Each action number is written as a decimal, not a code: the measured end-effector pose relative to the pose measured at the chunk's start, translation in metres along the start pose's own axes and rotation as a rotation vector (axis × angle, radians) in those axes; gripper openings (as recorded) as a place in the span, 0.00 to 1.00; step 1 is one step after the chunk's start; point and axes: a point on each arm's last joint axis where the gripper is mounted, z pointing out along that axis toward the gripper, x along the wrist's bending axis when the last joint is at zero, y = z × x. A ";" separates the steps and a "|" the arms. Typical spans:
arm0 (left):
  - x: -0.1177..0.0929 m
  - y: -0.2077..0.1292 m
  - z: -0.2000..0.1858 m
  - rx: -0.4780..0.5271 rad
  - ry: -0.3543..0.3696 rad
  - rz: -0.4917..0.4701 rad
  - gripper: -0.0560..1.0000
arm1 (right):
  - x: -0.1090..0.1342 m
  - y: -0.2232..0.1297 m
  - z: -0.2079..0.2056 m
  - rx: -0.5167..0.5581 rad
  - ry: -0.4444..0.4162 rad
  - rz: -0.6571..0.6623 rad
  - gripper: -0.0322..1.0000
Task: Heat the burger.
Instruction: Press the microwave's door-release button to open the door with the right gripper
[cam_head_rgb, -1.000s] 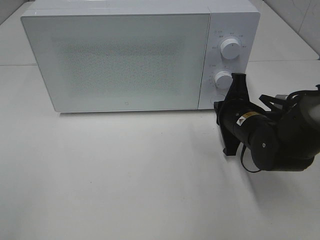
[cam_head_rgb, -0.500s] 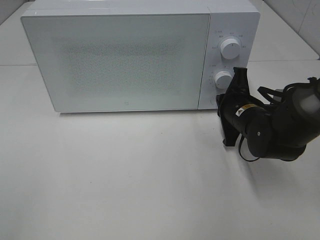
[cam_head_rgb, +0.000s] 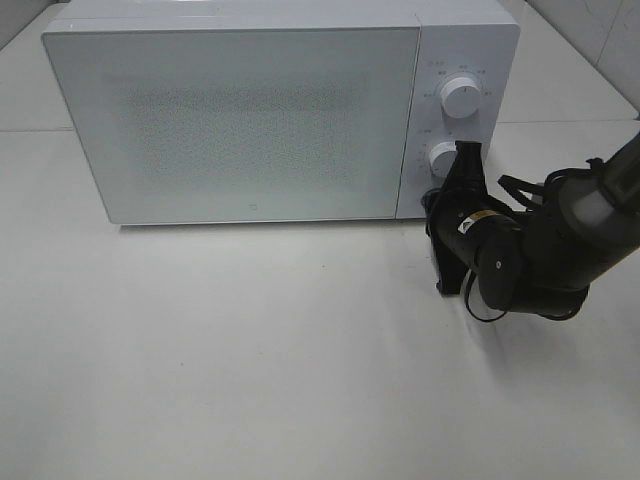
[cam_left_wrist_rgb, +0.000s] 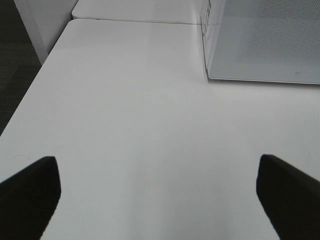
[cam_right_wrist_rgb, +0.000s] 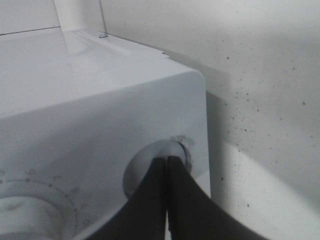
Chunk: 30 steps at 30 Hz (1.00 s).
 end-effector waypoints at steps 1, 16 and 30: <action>0.000 0.000 0.000 0.000 0.000 0.000 0.99 | 0.000 0.000 0.000 -0.002 0.010 -0.002 0.04; 0.000 0.000 0.000 0.000 0.000 0.000 0.99 | 0.002 0.000 0.000 -0.033 0.077 -0.001 0.04; 0.000 0.000 0.000 0.000 0.000 0.000 0.99 | 0.007 -0.005 0.013 -0.087 0.005 -0.014 0.04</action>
